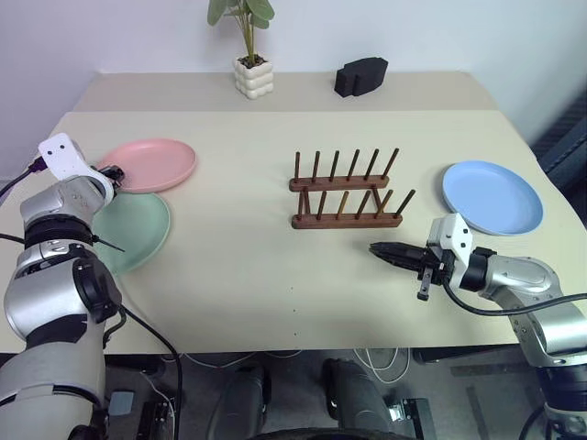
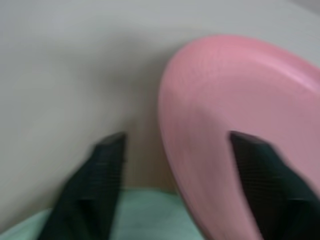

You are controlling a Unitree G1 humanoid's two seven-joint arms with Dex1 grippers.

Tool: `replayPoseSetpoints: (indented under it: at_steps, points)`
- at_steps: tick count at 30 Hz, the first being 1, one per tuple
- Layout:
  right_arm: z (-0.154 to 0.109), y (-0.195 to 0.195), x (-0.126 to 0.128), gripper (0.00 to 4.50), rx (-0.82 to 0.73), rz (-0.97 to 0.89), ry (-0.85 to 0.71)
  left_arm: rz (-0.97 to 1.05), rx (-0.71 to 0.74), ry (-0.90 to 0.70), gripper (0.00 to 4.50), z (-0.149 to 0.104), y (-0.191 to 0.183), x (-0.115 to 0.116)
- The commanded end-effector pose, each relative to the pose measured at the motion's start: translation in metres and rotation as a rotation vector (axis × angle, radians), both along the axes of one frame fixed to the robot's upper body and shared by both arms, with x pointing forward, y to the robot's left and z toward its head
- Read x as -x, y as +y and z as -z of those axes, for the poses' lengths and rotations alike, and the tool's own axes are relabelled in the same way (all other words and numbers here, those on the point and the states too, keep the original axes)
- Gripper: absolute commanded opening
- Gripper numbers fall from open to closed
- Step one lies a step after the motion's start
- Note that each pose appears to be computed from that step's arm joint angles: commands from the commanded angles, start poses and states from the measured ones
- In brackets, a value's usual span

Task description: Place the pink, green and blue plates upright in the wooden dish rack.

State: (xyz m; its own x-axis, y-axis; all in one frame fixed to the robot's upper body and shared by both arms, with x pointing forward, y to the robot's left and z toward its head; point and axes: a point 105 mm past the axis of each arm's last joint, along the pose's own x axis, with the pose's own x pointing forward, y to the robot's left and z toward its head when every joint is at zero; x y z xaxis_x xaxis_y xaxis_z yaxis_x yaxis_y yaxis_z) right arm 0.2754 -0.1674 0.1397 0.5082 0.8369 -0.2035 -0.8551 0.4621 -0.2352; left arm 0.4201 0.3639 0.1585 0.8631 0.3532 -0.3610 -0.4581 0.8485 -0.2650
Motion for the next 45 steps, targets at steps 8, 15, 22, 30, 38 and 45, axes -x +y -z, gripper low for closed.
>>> replayPoseSetpoints:
  at_steps: [8, 15, 22, 30, 38, 45]
  points:
    - [-0.013, 0.008, 0.0, 0.0, 0.001, -0.011, -0.055, -0.022, 0.002, -0.103, 0.02, -0.029, 0.005, -0.004]
    - [-0.02, 0.011, -0.003, 0.0, 0.028, -0.014, -0.104, 0.037, 0.03, -0.334, 0.02, -0.063, -0.003, -0.01]
    - [-0.056, 0.041, -0.017, 0.0, 0.117, -0.05, -0.303, 0.218, 0.022, -0.639, 0.02, -0.125, -0.06, -0.007]
    - [-0.106, 0.098, -0.037, 0.87, 0.182, -0.1, -0.598, 0.393, -0.182, -0.699, 0.0, -0.157, -0.164, 0.009]
    - [-0.114, 0.13, -0.056, 3.3, 0.291, -0.102, -0.831, 0.532, -0.266, -0.732, 0.0, -0.161, -0.227, 0.023]
    - [-0.116, 0.133, -0.065, 3.3, 0.323, -0.072, -0.893, 0.635, -0.292, -0.74, 0.0, -0.156, -0.251, 0.032]
